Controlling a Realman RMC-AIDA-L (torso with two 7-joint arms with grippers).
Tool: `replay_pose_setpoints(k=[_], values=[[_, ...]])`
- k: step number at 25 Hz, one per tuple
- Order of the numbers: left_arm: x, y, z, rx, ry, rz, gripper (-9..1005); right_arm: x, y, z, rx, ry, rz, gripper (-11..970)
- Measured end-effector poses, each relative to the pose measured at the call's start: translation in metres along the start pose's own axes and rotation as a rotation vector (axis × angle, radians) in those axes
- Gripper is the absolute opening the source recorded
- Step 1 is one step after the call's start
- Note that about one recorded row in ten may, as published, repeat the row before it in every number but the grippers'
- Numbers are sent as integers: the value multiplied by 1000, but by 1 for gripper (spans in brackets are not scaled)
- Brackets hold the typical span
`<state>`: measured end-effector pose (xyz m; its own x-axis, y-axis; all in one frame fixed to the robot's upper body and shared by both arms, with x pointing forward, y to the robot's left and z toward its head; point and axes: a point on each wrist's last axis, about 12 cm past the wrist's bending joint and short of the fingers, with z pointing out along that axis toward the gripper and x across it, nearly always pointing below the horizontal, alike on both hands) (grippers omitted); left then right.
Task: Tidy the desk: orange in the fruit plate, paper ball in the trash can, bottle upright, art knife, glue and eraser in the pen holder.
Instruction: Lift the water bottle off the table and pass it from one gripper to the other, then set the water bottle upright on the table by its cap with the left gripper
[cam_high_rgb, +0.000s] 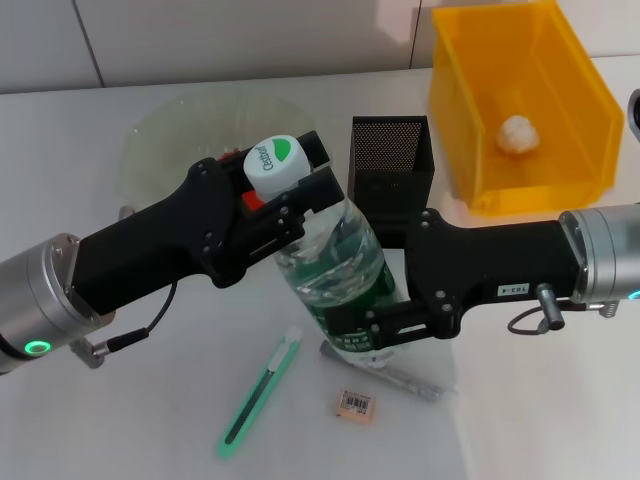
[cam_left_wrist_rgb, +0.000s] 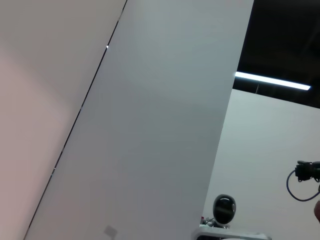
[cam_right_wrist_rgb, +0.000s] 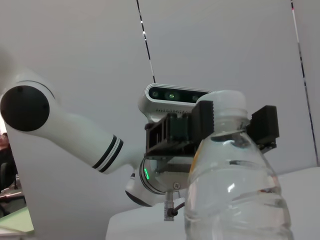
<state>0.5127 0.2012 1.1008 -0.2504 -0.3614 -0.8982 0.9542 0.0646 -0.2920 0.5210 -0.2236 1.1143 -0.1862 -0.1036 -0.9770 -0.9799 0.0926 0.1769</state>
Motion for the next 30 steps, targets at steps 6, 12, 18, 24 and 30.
replay_pose_setpoints(k=[6,12,18,24,30], values=[[-3,1,0,10,9,12,430,-3,7,-10,11,12,-15,798],[-4,2,1,13,29,16,430,-2,14,-21,13,10,-3,797],[-5,4,3,23,49,22,430,-1,16,-24,7,11,8,797],[-8,4,3,29,48,26,429,0,17,-25,2,12,10,797],[-12,3,-2,27,48,57,437,3,21,-42,45,-11,25,797]])
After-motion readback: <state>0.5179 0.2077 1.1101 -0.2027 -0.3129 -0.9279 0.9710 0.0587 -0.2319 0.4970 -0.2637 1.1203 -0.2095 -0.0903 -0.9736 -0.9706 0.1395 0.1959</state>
